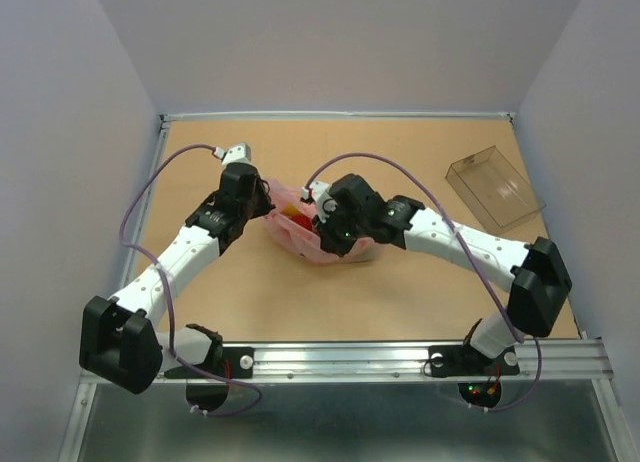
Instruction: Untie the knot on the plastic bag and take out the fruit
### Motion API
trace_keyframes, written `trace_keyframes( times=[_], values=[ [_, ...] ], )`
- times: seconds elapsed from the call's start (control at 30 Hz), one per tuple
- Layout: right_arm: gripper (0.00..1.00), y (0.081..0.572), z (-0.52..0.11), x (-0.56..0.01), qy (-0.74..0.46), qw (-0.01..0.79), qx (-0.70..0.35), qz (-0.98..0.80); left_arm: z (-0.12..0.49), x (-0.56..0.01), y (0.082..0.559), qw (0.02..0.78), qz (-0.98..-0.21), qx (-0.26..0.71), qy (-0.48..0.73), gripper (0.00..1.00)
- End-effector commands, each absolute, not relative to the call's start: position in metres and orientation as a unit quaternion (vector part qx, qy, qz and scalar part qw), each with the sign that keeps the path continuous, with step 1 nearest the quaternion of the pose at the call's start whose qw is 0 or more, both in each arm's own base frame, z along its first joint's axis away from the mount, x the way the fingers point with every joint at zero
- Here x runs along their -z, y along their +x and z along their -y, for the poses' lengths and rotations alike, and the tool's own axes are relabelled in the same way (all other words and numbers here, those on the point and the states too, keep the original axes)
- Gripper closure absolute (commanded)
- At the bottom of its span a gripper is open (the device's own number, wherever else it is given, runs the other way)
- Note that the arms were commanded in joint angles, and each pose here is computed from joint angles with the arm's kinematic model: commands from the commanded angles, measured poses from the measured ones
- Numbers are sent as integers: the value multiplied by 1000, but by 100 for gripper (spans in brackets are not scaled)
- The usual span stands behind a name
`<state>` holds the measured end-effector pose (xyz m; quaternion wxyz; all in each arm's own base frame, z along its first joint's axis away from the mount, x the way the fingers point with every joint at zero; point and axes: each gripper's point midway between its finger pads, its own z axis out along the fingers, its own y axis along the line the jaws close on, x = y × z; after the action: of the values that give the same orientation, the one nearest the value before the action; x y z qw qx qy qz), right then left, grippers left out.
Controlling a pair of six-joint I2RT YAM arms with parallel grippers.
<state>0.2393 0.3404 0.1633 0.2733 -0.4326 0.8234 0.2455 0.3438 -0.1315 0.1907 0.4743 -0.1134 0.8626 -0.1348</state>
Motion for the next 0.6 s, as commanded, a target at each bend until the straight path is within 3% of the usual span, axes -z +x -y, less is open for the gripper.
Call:
trace_keyframes(
  times=[0.0, 0.33, 0.47, 0.53, 0.57],
  values=[
    [99, 209, -326, -149, -389, 277, -226, -849, 121, -167, 352, 457, -859, 142, -181, 100],
    [99, 158, -267, -78, -246, 213, -175, -929, 94, -155, 360, 439, -843, 177, -253, 100],
    [96, 137, -280, -90, -250, 188, -220, -924, 101, -165, 354, 451, -839, 202, -229, 100],
    [74, 145, -295, -130, -253, 226, -251, -906, 109, -162, 345, 446, -844, 220, -202, 100],
    [54, 152, -302, -150, -256, 247, -261, -897, 111, -166, 341, 450, -842, 228, -192, 100]
  ],
)
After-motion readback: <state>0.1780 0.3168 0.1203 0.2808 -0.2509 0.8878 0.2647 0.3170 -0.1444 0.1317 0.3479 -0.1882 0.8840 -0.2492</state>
